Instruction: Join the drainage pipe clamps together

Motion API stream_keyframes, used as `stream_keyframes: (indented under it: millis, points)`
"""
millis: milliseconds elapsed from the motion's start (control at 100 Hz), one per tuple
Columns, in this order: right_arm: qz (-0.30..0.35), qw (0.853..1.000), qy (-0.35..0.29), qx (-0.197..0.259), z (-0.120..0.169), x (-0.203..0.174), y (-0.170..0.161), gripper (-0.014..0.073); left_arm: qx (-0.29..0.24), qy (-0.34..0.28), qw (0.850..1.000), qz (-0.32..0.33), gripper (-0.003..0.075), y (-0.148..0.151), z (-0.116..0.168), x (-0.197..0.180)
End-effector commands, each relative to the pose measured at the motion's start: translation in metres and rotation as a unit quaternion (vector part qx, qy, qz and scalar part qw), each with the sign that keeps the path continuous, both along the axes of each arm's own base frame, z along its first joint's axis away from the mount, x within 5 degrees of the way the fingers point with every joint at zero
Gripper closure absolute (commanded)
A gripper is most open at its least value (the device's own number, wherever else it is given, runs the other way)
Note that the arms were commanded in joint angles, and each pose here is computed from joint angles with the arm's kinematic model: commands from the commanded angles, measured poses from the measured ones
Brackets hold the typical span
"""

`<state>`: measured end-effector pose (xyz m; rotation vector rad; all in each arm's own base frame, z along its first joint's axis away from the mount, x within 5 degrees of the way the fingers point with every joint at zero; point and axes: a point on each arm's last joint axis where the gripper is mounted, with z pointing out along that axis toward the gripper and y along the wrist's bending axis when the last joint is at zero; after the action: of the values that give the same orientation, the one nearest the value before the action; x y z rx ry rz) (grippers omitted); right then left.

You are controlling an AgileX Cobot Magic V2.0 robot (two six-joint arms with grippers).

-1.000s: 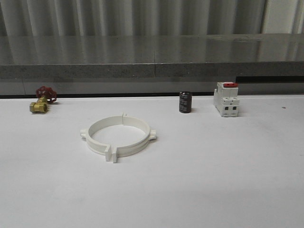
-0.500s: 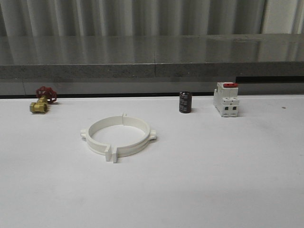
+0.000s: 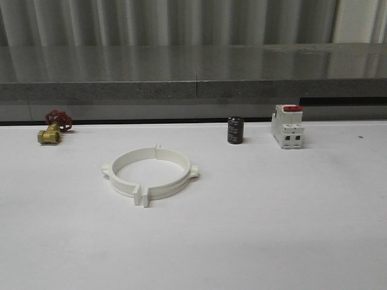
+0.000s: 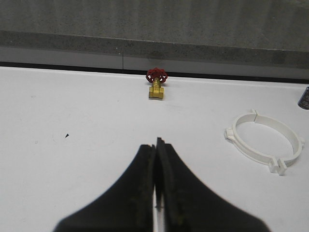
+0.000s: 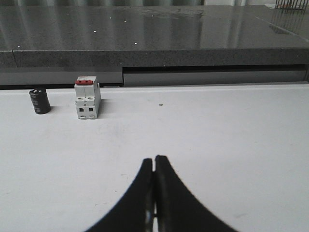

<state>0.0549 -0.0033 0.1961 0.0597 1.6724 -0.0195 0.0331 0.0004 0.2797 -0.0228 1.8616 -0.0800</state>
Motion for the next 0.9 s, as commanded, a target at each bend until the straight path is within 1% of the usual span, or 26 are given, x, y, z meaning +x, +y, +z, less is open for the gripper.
stream_keyframes:
  millis: [0, 20, 890]
  points:
    - [0.005, 0.997, -0.072, -0.01, 0.0089, -0.0004, 0.0009, 0.0661, -0.003, -0.043, 0.999, -0.001, 0.0741, -0.0002, 0.0135, 0.0009]
    - [0.004, 0.998, -0.065, -0.01, 0.0082, -0.0005, 0.0008, 0.0661, -0.003, -0.043, 0.999, -0.001, 0.0741, -0.0002, 0.0135, 0.0009]
    - [0.006, 0.998, -0.068, -0.01, 0.0085, -0.0005, 0.001, 0.0661, -0.003, -0.043, 0.999, -0.001, 0.0741, -0.0002, 0.0135, 0.0009]
